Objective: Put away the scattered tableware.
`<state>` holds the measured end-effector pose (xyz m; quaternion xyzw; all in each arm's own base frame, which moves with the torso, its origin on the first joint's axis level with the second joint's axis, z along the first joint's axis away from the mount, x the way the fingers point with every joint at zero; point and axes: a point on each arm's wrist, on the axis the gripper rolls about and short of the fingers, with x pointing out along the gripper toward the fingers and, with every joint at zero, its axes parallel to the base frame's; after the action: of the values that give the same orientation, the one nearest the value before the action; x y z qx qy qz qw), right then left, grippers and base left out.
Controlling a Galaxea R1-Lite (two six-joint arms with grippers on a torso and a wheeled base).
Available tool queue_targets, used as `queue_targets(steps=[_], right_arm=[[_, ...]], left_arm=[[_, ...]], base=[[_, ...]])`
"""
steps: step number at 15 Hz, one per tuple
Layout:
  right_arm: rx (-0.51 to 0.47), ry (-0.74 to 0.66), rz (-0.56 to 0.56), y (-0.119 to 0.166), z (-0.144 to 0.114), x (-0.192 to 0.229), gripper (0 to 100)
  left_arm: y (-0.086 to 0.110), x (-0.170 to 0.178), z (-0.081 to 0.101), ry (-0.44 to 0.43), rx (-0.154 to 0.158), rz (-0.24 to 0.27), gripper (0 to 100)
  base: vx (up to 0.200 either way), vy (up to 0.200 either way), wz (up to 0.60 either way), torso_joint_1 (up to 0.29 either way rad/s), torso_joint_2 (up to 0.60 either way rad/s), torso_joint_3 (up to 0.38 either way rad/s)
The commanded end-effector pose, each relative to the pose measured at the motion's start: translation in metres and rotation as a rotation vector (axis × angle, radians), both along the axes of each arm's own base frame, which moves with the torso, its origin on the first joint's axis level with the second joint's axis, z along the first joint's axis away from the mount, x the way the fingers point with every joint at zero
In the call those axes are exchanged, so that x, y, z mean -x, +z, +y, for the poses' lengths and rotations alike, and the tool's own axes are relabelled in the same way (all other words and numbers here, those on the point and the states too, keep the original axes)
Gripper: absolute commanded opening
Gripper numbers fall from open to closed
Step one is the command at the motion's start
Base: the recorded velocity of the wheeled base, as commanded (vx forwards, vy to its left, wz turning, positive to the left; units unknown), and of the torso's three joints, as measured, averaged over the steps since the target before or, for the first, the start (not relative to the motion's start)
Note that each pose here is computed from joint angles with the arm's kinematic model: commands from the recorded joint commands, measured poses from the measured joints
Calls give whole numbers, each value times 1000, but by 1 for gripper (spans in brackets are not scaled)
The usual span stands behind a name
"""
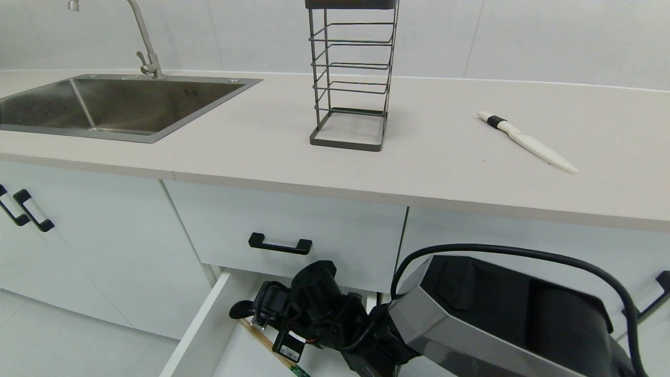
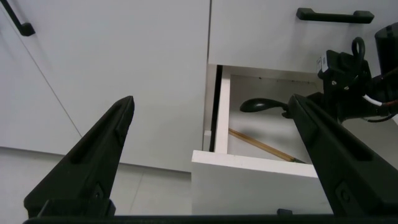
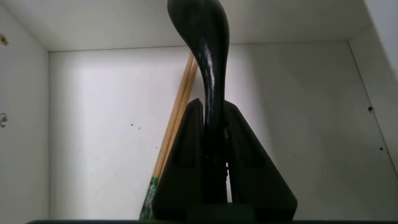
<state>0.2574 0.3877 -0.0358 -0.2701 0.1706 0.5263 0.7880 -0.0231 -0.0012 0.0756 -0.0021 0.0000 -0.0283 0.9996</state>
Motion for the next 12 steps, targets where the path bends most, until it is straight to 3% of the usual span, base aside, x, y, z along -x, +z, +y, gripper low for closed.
queue_targets(steps=[1, 4, 5, 10, 12], right_arm=[[2, 13, -1, -1, 1, -1, 0], [7, 23, 4, -1, 1, 0, 0], [6, 27, 6, -1, 1, 0, 100], [26, 70, -3, 1, 2, 0, 100], [-10, 121, -26, 23, 9, 6, 100]], left_arm=[[0, 0, 0, 0, 0, 2, 100], [0, 0, 0, 0, 0, 2, 100], [0, 0, 0, 0, 0, 2, 100], [0, 0, 0, 0, 0, 2, 100], [0, 0, 0, 0, 0, 0, 100]], base=[[0, 0, 0, 0, 0, 0], [0, 0, 0, 0, 0, 0], [0, 0, 0, 0, 0, 0], [0, 0, 0, 0, 0, 0], [0, 0, 0, 0, 0, 0]])
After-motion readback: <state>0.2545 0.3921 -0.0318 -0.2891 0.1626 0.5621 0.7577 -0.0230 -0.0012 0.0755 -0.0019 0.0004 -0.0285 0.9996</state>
